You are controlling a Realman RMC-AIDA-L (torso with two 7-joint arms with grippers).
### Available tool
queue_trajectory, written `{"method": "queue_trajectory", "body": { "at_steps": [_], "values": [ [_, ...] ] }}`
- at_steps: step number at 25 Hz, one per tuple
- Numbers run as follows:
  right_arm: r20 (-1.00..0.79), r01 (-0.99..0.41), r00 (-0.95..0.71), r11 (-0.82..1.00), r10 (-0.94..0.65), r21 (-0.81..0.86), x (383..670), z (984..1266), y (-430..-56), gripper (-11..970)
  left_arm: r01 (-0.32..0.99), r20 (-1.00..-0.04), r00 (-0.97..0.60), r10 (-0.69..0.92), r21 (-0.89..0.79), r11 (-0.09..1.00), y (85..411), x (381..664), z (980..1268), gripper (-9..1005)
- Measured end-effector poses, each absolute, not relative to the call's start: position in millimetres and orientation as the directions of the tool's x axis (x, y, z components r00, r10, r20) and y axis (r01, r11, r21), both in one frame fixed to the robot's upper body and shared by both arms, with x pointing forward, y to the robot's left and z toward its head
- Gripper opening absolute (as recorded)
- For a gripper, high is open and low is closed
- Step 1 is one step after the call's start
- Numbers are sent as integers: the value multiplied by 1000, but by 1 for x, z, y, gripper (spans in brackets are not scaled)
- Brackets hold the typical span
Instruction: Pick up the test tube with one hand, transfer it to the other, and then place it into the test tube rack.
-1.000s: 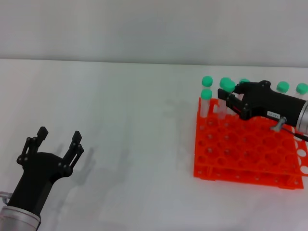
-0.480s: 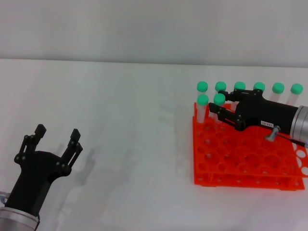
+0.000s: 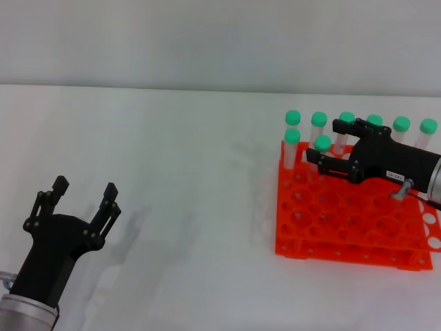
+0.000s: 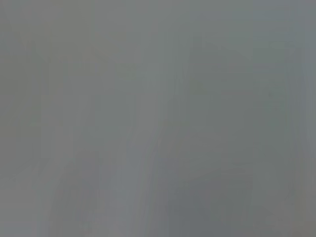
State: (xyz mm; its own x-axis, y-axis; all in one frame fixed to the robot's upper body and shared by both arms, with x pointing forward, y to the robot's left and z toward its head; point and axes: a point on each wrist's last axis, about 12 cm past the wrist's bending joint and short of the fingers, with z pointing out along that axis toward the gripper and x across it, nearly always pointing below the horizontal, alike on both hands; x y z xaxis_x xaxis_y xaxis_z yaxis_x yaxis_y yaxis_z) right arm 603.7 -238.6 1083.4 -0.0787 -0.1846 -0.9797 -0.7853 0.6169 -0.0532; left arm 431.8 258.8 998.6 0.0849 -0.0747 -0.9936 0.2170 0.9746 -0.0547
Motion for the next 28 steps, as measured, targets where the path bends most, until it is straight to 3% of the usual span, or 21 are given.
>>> {"method": "queue_trajectory", "body": {
  "at_steps": [1,4,18,25,28],
  "values": [
    [-980,-784,-80,618,-183,-52,604,1084,-239,624,218,-993,86,-76,-56,974,258,432,999,826],
    [-979,-783,-85,621,-183,-48,604,1083,-240,854,220,-993,88,-78,-57,974,258,433,999,826],
    [-988,-796,-114,604,-102,29,591,1090,-257,859,225,-992,85,-91,-70,972,256,433,999,818],
    [-998,-724,-56,688,1,41,562,1091,-300,860,228,-992,88,-91,-69,971,255,434,1000,818],
    [-998,-603,15,796,60,39,547,1086,-331,860,231,-992,91,-91,-68,971,255,436,1001,819]
  ]
}}
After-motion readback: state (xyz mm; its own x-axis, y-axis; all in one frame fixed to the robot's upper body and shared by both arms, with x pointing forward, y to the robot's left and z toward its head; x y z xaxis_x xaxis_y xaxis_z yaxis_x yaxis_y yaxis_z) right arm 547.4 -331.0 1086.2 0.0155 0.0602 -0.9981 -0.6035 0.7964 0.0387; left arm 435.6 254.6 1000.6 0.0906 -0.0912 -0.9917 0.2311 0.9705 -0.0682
